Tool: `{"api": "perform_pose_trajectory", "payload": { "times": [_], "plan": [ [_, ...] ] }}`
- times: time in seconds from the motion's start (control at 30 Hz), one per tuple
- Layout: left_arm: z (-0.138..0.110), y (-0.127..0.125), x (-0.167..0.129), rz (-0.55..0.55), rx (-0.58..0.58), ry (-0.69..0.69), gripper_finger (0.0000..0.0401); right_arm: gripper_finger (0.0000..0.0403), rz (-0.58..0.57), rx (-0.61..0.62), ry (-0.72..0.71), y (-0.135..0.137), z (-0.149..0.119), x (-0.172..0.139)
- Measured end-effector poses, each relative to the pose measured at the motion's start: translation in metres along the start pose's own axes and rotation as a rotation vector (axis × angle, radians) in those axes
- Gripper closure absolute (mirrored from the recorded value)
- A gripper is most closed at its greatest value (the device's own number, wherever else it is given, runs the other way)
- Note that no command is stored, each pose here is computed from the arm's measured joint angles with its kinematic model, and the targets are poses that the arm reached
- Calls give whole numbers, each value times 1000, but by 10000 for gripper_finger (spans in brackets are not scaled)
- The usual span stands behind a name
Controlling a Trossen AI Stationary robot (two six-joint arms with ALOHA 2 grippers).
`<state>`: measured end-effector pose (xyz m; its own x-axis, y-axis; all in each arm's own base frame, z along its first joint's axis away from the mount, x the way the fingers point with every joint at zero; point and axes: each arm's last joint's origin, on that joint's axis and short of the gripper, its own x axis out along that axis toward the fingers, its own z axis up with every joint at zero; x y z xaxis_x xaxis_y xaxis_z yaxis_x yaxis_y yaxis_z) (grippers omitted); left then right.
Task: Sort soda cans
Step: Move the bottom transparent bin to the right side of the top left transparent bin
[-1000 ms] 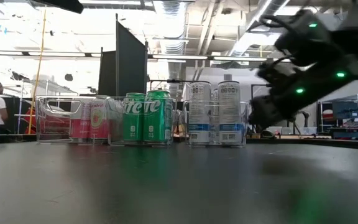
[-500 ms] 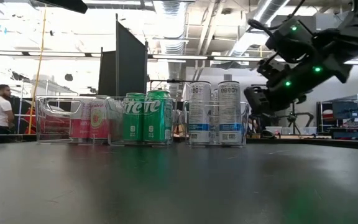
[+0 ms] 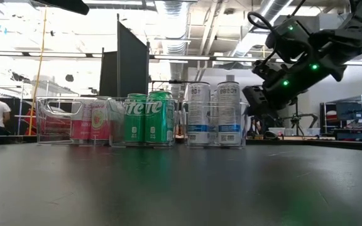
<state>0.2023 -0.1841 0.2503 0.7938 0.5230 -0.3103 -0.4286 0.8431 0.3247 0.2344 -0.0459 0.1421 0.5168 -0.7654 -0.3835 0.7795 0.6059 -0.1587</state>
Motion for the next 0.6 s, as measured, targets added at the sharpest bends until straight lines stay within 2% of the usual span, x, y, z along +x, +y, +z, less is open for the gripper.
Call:
{"api": "perform_pose_trajectory", "payload": {
  "times": [0.2,0.43,0.6],
  "plan": [
    [0,0,0,-1,-1,0,379,403,68,-20,4,5,0,-3],
    [0,0,0,-1,-3,1,379,403,95,-27,7,6,0,-3],
    [0,0,0,0,-1,1,379,403,131,16,10,13,-3,-10]
  ]
}}
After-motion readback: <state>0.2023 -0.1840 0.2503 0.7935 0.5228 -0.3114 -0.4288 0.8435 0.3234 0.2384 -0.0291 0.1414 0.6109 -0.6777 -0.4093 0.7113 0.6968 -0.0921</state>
